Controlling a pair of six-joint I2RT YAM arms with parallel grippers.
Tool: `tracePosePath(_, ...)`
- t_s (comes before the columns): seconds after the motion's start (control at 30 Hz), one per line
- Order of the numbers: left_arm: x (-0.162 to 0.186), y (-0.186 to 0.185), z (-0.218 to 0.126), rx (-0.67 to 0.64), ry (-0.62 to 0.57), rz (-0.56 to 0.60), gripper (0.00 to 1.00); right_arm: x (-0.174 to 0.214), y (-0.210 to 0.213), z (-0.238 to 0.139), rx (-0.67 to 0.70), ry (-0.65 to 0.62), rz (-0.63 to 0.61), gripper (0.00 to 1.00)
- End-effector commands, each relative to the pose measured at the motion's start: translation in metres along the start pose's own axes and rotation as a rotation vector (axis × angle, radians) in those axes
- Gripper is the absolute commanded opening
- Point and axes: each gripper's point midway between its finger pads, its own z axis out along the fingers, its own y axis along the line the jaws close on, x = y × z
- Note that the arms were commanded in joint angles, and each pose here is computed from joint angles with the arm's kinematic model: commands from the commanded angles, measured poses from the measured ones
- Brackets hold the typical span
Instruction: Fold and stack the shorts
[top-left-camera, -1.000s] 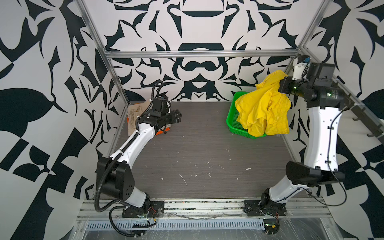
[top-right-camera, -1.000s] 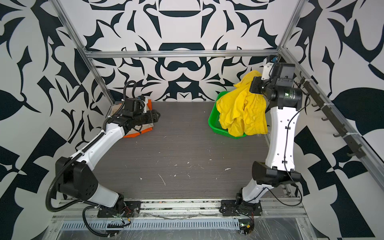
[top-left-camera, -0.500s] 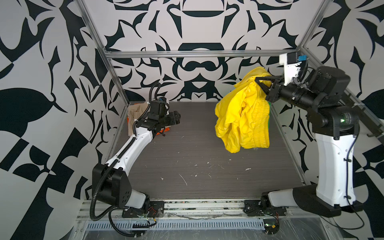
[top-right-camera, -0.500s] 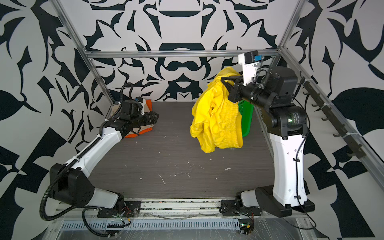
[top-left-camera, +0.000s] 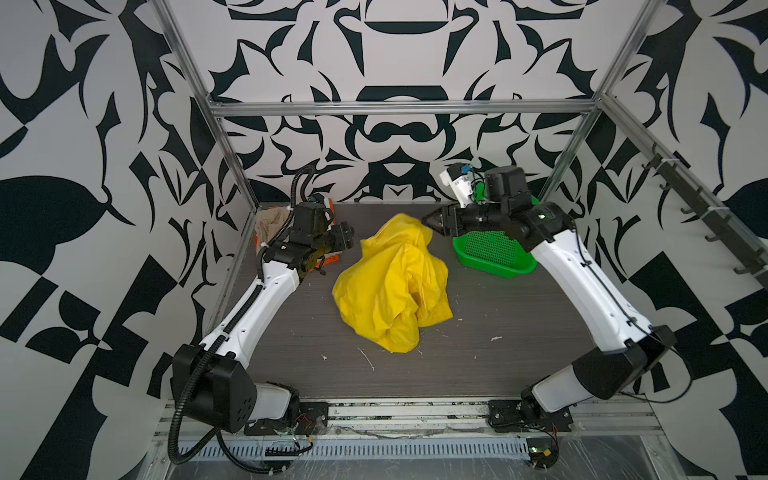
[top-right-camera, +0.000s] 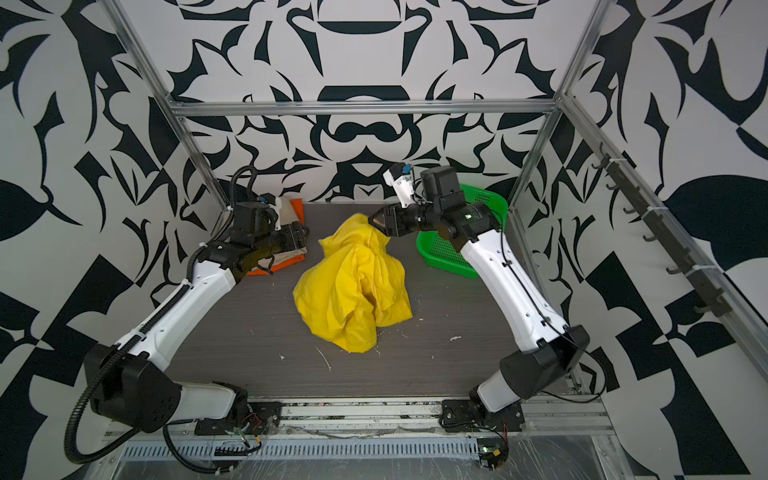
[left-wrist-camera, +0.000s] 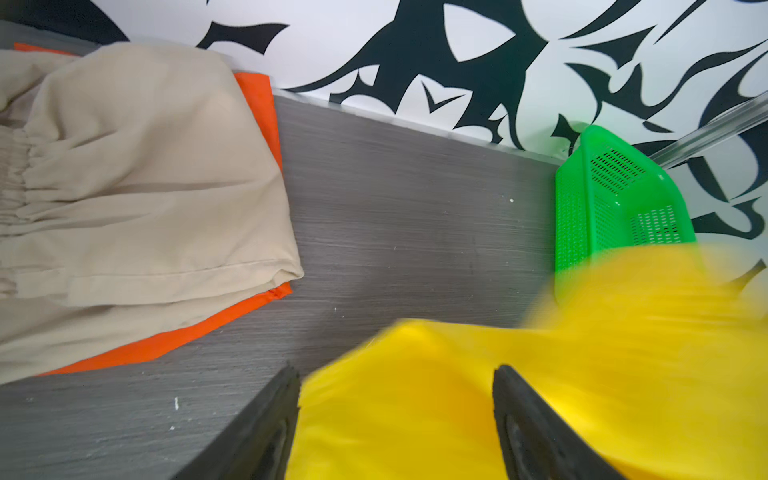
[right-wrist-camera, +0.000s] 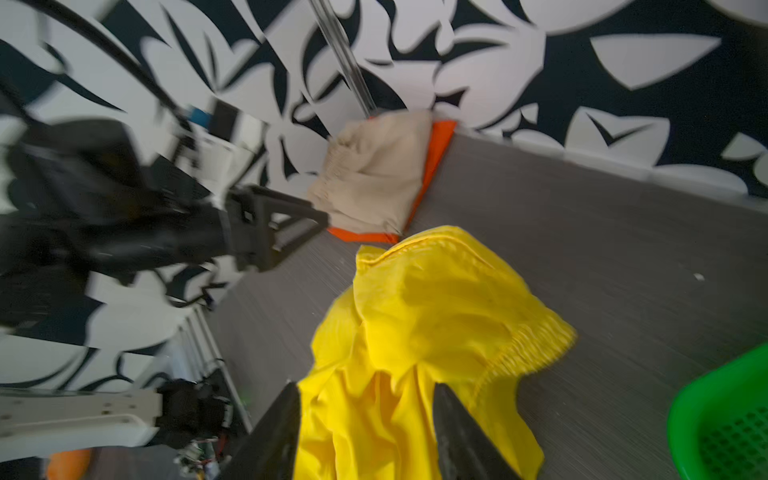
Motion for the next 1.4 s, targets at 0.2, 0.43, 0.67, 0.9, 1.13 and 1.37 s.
tracePosePath(0.2, 0.012, 0.007, -0.002, -0.027, 0.034, -0.015, 0.77, 0.038, -0.149, 0.07, 0.321, 0.182, 0.27, 0.63)
tracePosePath(0.43, 0.02, 0.01, 0.002, -0.03, 0.047, -0.023, 0.77, 0.074, -0.218, 0.091, 0.482, 0.305, 0.338, 0.64)
tracePosePath(0.67, 0.028, 0.013, 0.006, -0.035, 0.068, -0.026, 0.77, 0.104, -0.269, 0.049, 0.671, 0.359, 0.397, 0.64)
tracePosePath(0.9, 0.042, 0.007, 0.009, 0.011, 0.117, -0.027, 0.78, 0.101, -0.256, 0.012, 0.62, 0.308, 0.364, 0.66)
tracePosePath(1.13, 0.113, -0.021, -0.005, 0.191, 0.346, -0.058, 0.79, 0.109, -0.161, 0.01, 0.366, 0.19, 0.234, 0.76)
tracePosePath(1.37, 0.216, -0.043, -0.028, 0.31, 0.555, -0.034, 0.81, 0.208, -0.096, 0.041, 0.259, 0.353, 0.307, 0.78)
